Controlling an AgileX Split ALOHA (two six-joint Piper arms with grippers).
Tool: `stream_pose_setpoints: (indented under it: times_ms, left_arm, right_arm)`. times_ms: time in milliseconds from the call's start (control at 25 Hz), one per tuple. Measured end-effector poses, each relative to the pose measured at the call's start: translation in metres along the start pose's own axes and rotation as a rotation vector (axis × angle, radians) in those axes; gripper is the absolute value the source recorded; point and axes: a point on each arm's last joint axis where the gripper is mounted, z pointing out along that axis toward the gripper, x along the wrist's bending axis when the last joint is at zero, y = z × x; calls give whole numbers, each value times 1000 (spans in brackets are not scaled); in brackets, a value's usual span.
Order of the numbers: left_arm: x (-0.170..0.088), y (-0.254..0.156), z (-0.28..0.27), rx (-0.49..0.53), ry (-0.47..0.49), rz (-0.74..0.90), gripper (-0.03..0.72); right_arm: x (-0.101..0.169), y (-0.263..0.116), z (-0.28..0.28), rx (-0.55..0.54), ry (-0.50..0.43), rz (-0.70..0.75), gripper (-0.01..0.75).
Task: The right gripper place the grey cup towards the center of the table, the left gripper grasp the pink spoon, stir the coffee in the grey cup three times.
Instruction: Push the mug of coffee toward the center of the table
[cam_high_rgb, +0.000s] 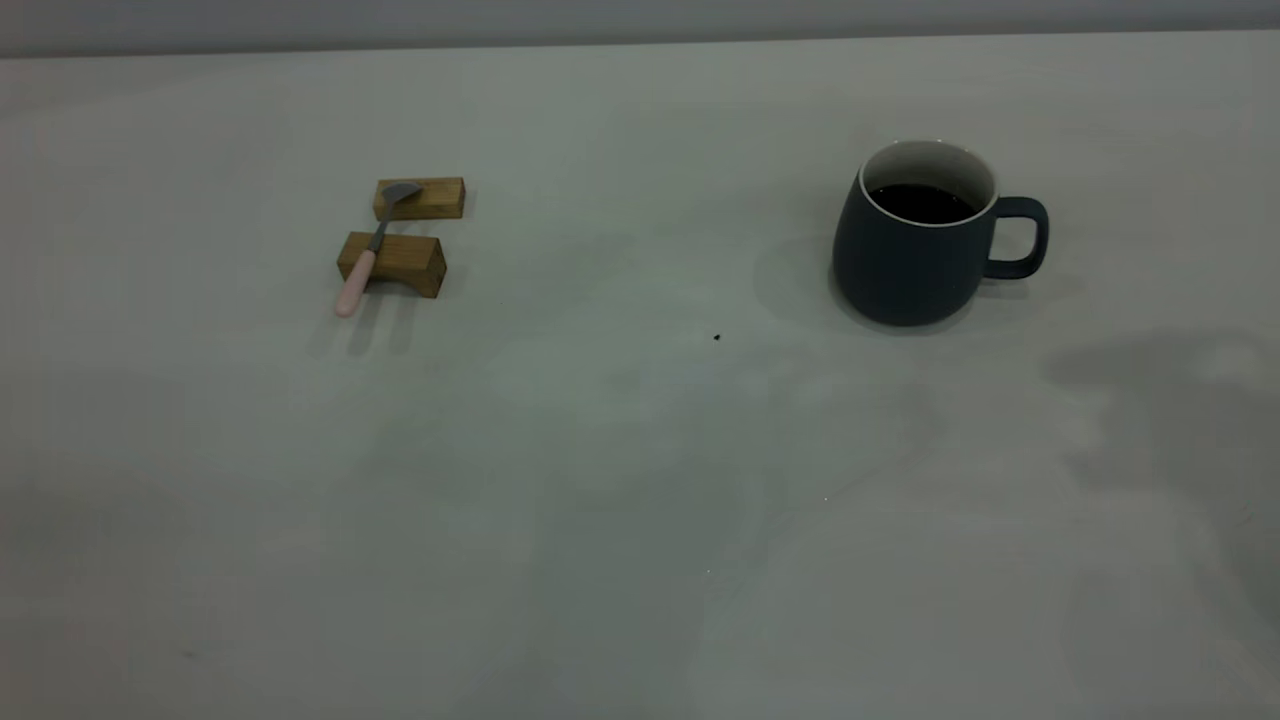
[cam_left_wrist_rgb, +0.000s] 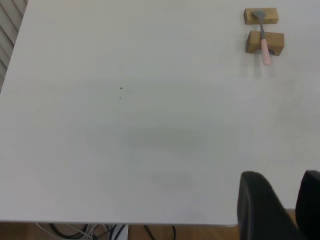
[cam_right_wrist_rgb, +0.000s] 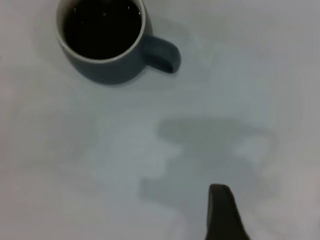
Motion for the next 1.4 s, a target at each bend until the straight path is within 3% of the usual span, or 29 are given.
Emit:
stream_pose_setpoints:
  times_ms: [400, 720, 1040, 1400]
  left_arm:
    - [0, 0, 0, 0, 0, 0, 254]
    - [0, 0, 0, 0, 0, 0, 254]
    - [0, 0, 0, 0, 0, 0, 254]
    - [0, 0, 0, 0, 0, 0, 254]
  right_arm:
    - [-16, 40, 113, 92, 33, -316, 491]
    - [-16, 55, 163, 210, 202, -654, 491]
    - [-1, 61, 181, 100, 407, -823, 491]
    - [1, 57, 188, 83, 442, -905, 491]
